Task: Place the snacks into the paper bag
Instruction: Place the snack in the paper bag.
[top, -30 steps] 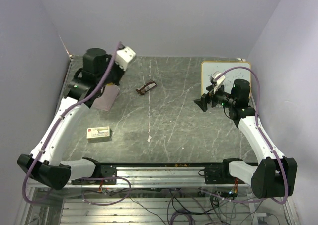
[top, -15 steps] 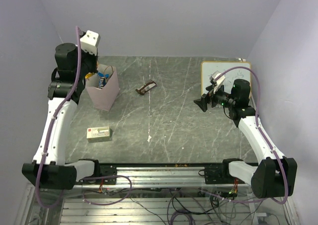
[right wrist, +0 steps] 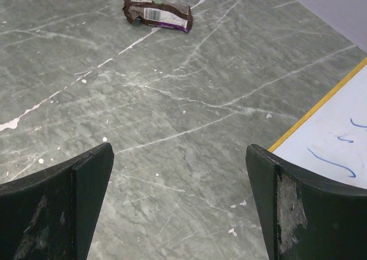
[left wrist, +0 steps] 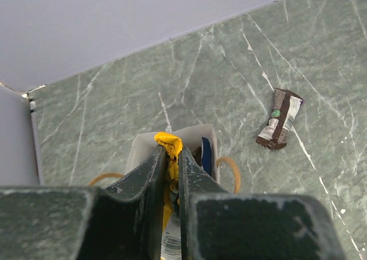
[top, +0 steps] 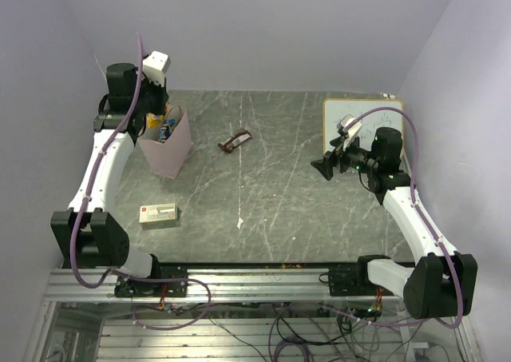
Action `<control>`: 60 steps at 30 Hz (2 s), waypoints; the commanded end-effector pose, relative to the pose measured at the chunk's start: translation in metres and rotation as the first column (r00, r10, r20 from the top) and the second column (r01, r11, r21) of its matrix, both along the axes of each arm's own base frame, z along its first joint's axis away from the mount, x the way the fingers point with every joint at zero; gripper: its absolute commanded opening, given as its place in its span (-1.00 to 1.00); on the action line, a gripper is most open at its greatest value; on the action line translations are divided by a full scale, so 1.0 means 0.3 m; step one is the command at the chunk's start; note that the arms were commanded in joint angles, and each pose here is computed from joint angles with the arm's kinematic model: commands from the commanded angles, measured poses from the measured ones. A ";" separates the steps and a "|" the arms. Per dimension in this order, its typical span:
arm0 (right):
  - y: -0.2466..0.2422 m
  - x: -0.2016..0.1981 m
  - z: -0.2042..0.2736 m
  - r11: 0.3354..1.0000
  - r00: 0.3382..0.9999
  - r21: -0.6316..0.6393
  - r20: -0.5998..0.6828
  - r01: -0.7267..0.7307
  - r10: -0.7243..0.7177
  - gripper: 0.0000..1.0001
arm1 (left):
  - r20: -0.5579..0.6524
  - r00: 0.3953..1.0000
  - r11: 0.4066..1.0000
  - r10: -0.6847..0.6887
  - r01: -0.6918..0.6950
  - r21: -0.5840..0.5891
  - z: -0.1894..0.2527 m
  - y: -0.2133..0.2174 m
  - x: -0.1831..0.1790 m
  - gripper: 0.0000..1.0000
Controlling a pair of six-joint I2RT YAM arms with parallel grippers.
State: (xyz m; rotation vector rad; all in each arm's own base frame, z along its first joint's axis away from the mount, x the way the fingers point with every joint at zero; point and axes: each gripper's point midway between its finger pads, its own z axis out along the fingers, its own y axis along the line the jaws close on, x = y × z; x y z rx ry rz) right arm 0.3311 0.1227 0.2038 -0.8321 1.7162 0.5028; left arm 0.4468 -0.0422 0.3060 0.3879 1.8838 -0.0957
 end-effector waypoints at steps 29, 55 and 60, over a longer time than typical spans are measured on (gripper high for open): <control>0.006 -0.008 0.037 1.000 0.999 0.013 0.041 -0.027 0.026 1.00 | -0.164 0.986 1.000 -0.025 0.021 -0.022 -0.205 -0.013 0.080 -0.59; 0.007 -0.003 0.019 1.000 0.999 0.012 0.026 -0.029 0.028 1.00 | -0.131 0.991 0.997 0.037 -0.028 0.069 -0.105 0.045 0.065 -0.03; 0.007 -0.003 0.019 0.999 0.999 0.012 0.025 -0.030 0.029 1.00 | -0.062 0.996 0.996 0.064 -0.060 0.070 -0.039 0.060 0.046 0.00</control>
